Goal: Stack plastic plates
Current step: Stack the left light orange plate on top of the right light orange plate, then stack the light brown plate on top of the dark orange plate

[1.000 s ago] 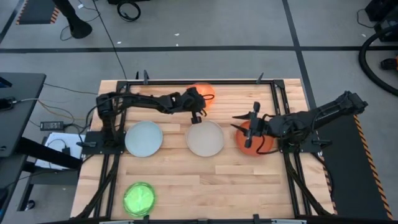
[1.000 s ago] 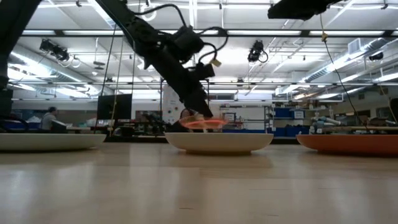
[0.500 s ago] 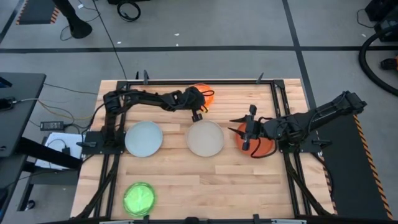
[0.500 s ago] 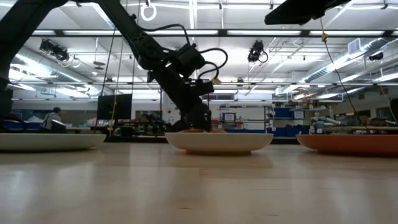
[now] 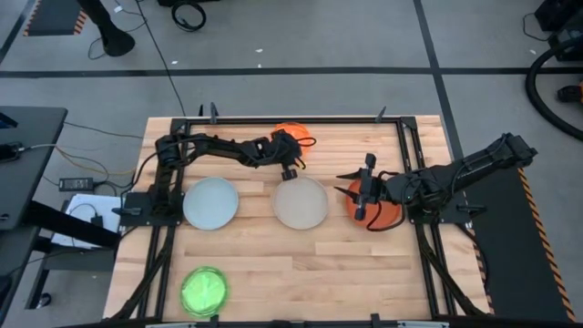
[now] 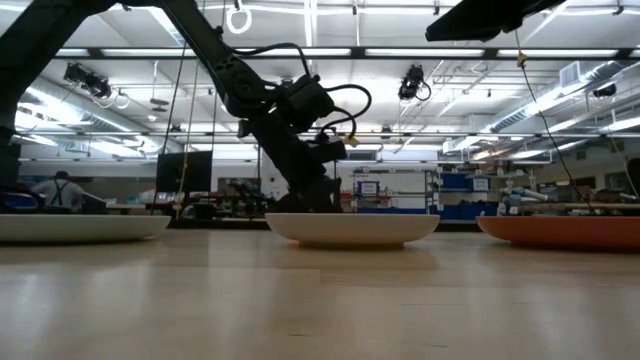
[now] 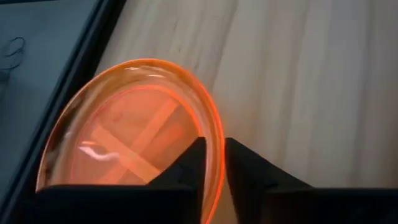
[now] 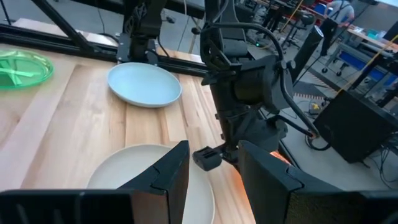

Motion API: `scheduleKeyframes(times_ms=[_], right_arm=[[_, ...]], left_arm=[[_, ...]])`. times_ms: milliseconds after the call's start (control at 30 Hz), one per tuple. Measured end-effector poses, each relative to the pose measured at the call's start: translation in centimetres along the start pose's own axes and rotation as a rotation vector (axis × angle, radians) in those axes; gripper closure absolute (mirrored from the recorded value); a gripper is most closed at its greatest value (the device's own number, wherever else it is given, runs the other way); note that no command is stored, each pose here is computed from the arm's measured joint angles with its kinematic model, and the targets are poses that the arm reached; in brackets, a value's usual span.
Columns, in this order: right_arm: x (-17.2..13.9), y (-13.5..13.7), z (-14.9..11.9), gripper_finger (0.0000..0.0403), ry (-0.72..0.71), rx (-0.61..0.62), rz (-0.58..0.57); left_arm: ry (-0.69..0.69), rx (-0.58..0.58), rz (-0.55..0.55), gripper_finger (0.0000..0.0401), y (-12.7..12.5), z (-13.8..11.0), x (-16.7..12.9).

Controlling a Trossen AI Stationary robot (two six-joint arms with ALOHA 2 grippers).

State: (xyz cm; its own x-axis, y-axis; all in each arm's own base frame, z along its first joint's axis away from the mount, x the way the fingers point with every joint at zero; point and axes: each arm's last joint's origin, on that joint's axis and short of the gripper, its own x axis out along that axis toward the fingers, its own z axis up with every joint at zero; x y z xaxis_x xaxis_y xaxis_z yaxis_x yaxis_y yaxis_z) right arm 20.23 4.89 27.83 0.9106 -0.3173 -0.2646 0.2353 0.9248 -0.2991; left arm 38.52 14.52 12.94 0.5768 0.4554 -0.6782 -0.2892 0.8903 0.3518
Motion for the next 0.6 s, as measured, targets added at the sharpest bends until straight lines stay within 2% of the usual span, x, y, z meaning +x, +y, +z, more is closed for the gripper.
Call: scheduleKeyframes(times_ms=[267, 400, 467, 600], right_arm=[[0.0, 0.0, -0.1, 0.0254, 0.010, 0.012, 0.003], [0.6, 0.7, -0.8, 0.0254, 0.042, -0.019, 0.091], [1.7, 1.9, -1.2, 0.0254, 0.049, -0.055, 0.173], [4.1, 5.0, -1.6, 0.0254, 0.046, -0.068, 0.364]], left_arm=[[-0.009, -0.012, 0.028, 0.0250, 0.4, 1.2, -1.6], [-0.082, -0.046, 0.002, 0.0231, 0.6, 3.8, -6.2], [-0.163, -0.068, -0.072, 0.0231, 0.6, 4.7, -9.1], [-0.328, -0.108, -0.201, 0.0236, 0.3, 4.6, -14.2]])
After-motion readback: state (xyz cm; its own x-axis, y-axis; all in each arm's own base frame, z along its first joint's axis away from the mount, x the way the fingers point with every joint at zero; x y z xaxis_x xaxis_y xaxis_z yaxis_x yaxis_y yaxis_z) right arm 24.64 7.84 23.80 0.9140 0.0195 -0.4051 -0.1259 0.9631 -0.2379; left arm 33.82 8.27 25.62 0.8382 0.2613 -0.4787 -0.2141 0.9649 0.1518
